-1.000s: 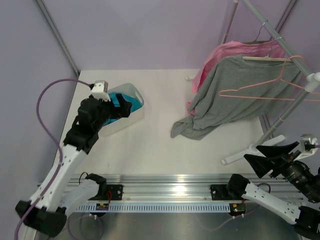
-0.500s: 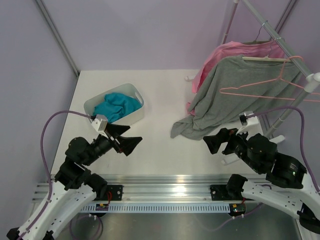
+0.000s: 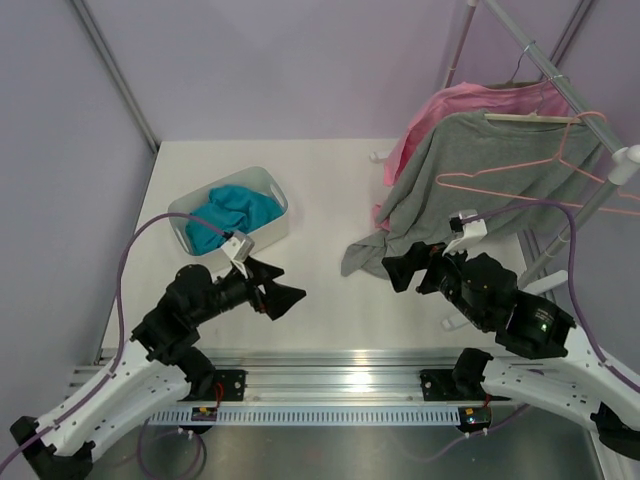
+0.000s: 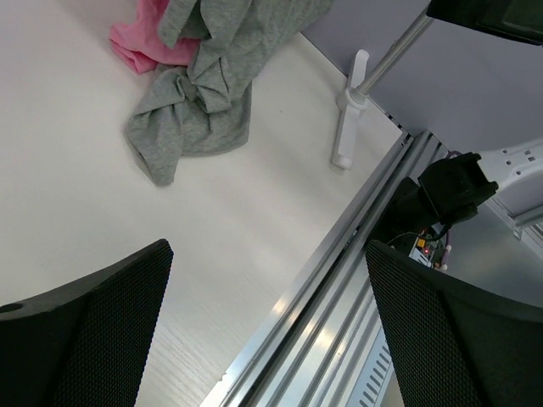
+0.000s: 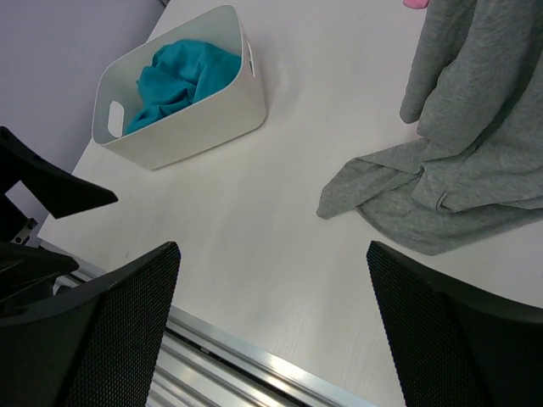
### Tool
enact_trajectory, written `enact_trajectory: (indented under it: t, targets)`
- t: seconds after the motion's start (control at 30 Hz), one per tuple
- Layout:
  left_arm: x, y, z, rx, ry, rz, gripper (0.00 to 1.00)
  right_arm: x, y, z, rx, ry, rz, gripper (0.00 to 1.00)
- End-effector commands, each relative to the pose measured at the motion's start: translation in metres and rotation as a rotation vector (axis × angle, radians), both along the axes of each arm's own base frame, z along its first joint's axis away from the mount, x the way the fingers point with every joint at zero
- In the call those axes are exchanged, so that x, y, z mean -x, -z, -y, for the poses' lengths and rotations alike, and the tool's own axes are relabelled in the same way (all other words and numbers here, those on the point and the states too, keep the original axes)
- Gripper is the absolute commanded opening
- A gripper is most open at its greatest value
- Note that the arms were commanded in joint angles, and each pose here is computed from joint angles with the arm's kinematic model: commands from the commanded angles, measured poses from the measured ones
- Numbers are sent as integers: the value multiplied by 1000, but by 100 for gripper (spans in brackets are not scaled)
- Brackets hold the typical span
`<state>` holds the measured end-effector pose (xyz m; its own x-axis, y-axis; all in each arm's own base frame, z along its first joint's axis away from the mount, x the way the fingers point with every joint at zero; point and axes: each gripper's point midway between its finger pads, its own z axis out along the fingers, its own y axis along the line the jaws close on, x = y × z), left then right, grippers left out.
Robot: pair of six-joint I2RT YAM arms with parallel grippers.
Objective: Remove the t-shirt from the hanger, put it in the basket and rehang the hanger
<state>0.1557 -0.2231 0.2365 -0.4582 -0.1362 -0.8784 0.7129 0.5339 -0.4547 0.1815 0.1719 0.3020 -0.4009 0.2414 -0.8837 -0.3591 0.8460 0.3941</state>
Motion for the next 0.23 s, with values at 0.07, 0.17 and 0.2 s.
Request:
enact_trajectory:
  t: [0.07, 0.17, 0.2]
  targets:
    - [-9, -19, 8, -2, -32, 93, 99, -7, -3, -5, -11, 2, 45, 100]
    - [-12, -20, 11, -25, -34, 109, 99, -6, 0, -6, -6, -7, 41, 99]
    - [-12, -19, 14, -36, -27, 107, 99, -6, 0, -6, -3, -4, 39, 100]
